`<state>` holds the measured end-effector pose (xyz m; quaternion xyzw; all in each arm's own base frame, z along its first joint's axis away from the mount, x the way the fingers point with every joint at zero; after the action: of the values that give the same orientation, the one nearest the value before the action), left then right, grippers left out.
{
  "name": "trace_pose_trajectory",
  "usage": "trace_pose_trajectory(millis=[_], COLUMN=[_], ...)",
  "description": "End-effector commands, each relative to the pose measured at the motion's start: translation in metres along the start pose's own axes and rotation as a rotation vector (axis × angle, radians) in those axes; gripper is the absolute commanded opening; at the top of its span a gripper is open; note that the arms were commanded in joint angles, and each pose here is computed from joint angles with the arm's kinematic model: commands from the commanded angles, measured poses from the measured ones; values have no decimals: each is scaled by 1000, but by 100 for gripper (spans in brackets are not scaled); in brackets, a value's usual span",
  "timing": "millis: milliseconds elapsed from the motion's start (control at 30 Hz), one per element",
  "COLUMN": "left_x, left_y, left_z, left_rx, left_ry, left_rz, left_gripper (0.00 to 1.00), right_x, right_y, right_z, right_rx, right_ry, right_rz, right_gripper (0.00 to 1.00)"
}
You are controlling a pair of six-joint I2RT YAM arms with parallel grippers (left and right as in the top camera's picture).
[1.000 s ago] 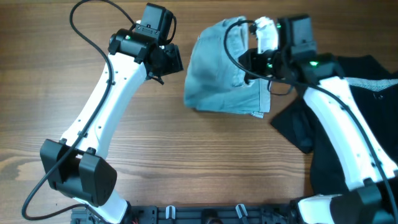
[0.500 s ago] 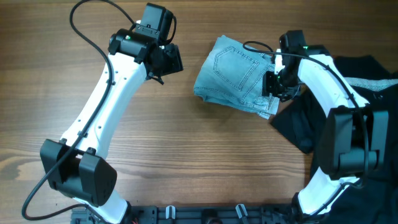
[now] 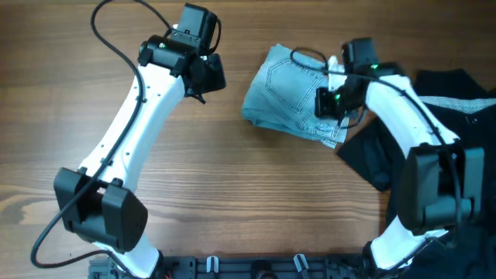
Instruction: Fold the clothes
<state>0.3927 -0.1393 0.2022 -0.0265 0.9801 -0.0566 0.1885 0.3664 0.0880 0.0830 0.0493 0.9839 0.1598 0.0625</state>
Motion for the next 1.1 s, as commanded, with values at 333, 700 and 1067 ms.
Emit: trace_pose_trajectory(millis=[333, 700, 1067], left_x=[12, 83, -64], left_y=[-78, -83, 27], left_z=[53, 184, 122], left_rx=[499, 317, 166], left_ry=[129, 428, 127], left_rz=[298, 189, -23], left_gripper=[48, 4, 15], right_x=[45, 47, 24], right_y=[-86, -78, 3], right_z=[39, 40, -35], right_rx=[283, 226, -152], right_ry=[141, 162, 25], right_rz=[309, 294, 24], right_gripper=[8, 10, 21])
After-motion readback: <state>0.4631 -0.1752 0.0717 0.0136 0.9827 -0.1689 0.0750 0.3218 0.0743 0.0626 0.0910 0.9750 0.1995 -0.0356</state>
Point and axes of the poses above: each gripper's point midway between its finger pads, its own z axis out along the fingers, its own y axis along the line the jaws close on, x = y × z, the point moved 3 cm from there along -z, back along the fingers, and after that the axes turned 7 degrees about z, right-handed, at the moved point
